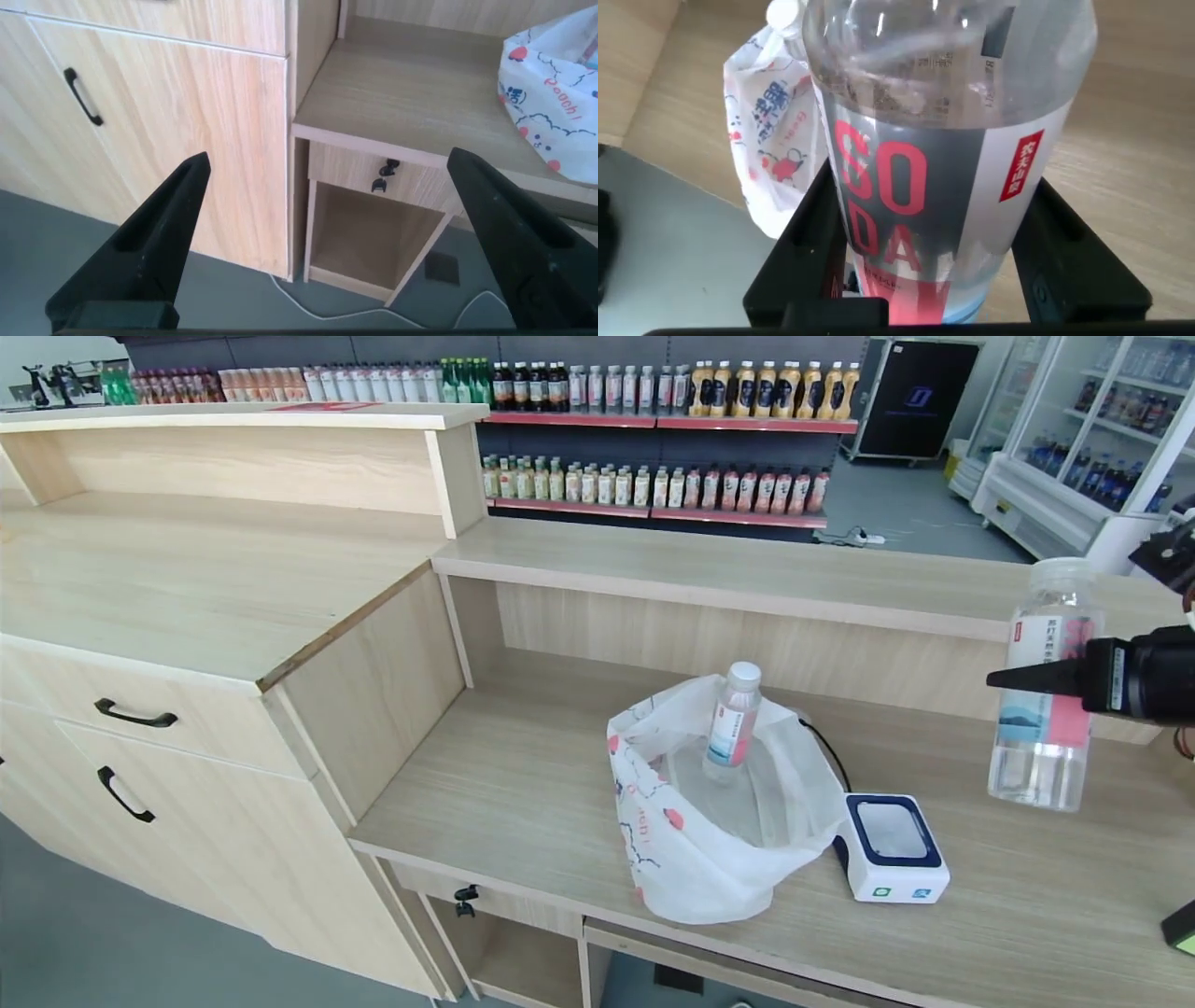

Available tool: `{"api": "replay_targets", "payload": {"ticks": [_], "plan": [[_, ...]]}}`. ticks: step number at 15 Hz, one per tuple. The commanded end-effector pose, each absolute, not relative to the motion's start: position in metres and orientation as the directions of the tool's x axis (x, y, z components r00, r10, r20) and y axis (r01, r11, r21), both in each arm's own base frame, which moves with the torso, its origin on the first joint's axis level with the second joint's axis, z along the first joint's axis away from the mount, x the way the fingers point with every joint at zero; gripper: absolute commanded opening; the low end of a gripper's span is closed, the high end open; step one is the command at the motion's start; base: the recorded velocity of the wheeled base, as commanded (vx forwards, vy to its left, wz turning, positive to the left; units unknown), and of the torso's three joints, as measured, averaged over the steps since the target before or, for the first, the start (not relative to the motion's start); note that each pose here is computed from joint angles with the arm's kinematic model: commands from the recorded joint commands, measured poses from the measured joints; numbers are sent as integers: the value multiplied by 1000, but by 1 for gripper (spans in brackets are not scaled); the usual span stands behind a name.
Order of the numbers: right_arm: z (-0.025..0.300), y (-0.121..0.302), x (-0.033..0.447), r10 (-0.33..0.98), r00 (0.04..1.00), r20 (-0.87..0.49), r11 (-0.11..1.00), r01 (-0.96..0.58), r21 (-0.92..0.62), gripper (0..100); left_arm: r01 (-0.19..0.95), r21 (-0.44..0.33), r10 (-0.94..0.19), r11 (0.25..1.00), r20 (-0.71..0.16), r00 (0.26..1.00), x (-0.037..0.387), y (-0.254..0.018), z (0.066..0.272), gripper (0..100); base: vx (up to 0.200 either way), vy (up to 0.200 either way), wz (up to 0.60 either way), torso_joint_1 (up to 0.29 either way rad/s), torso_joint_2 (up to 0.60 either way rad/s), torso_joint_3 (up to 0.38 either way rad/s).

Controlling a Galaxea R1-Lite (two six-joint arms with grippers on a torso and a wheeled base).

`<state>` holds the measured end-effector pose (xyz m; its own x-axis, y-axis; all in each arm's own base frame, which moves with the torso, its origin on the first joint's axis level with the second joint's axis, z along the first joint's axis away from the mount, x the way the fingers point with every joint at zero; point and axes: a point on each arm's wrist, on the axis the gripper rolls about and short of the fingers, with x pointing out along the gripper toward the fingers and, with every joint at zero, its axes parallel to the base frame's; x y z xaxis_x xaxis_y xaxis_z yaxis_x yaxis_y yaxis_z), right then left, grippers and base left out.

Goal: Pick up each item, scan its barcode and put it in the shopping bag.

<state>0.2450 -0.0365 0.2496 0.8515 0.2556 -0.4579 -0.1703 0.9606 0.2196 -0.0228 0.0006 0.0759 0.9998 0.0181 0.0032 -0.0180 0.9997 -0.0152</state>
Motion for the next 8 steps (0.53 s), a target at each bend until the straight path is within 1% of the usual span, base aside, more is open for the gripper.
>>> {"api": "replay_targets", "payload": {"ticks": [1, 3, 5, 6, 8], "plan": [[222, -38, 265, 268, 799, -538, 952, -134, 275, 0, -18, -15, 18, 1000, 5, 1000, -23, 1, 76, 100, 0, 0, 0, 0, 0, 0], [214, -35, 275, 285, 780, -557, 943, -125, 308, 0, -18, -15, 18, 1000, 5, 1000, -23, 1, 76, 100, 0, 0, 0, 0, 0, 0], [210, -35, 279, 280, 772, -571, 945, -118, 305, 0, -18, -15, 18, 1000, 5, 1000, -23, 1, 76, 100, 0, 0, 0, 0, 0, 0], [207, -34, 280, 275, 765, -582, 949, -120, 291, 0, -18, -15, 18, 1000, 5, 1000, -23, 1, 76, 100, 0, 0, 0, 0, 0, 0], [200, -32, 280, 216, 758, -616, 968, -86, 234, 0, -18, -15, 18, 1000, 5, 1000, -23, 1, 76, 100, 0, 0, 0, 0, 0, 0]]}}
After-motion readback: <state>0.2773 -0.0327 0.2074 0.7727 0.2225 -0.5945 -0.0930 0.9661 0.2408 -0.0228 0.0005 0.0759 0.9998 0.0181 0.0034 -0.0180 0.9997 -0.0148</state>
